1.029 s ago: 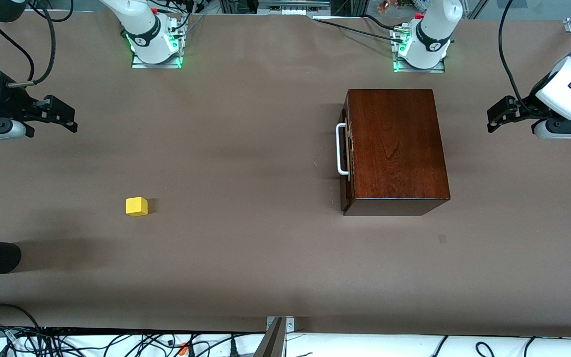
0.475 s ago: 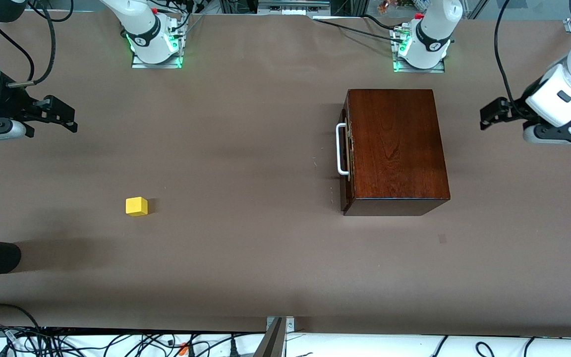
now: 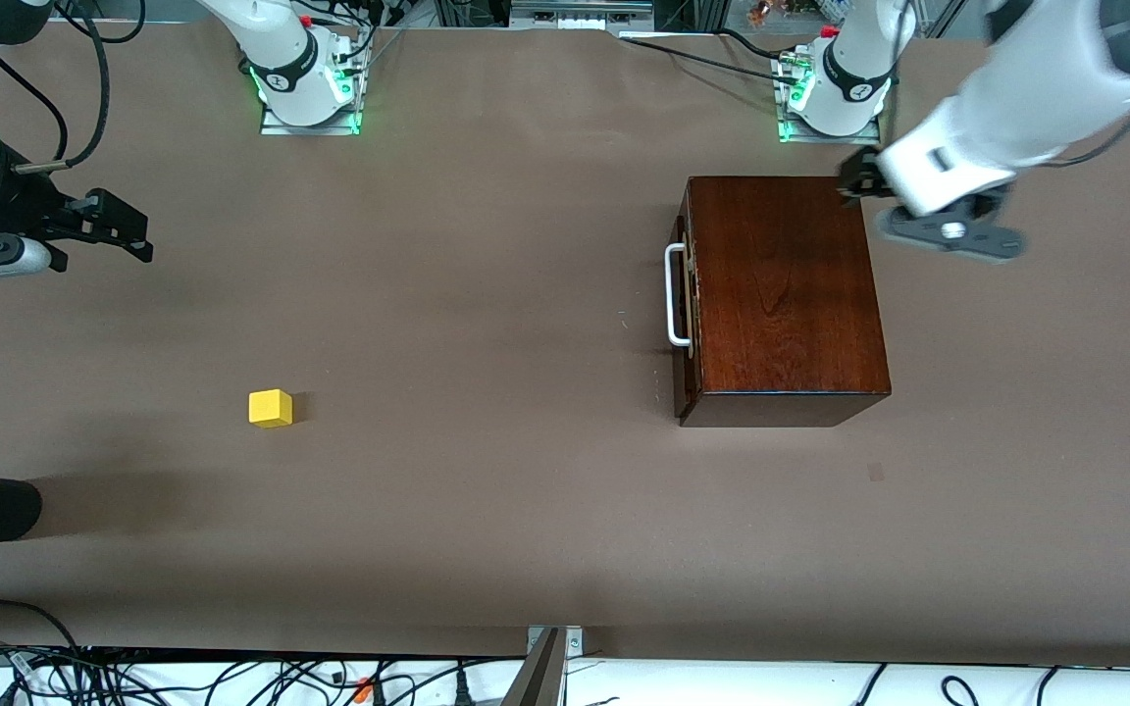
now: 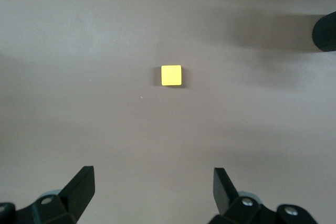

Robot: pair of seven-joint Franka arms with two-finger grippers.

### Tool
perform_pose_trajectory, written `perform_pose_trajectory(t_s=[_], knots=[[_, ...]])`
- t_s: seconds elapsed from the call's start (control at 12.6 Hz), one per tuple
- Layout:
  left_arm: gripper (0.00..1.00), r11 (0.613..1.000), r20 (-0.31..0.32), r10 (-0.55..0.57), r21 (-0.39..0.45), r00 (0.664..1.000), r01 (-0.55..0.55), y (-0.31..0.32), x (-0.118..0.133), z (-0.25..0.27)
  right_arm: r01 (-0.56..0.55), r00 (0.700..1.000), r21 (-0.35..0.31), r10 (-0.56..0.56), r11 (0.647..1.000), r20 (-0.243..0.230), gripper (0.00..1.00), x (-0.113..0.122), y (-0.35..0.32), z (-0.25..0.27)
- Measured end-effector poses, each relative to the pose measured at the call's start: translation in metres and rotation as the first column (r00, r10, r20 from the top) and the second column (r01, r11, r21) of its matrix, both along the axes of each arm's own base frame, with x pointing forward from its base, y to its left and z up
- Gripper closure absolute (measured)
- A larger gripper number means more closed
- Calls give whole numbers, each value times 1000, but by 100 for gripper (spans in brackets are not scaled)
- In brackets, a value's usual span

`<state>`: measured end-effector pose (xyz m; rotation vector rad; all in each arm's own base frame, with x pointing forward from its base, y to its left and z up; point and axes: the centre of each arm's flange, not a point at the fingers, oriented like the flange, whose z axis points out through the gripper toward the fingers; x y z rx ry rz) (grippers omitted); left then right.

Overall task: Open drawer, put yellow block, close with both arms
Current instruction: 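Reach the left gripper to the white drawer handle of the box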

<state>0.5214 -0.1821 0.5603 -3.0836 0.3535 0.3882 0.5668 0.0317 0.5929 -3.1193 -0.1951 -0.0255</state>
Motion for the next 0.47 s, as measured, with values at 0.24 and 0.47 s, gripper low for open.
perform_pose_trajectory(t_s=[0.24,0.47], knots=[[0,999,11,44,-1,999,-44,-75,0,-38,1,1000,0,-1,1000,0,0,0,0,0],[0,999,51,20,42,998,-22,-137,-6,-80,1,1000,0,-1,1000,0,0,0,-1,0]])
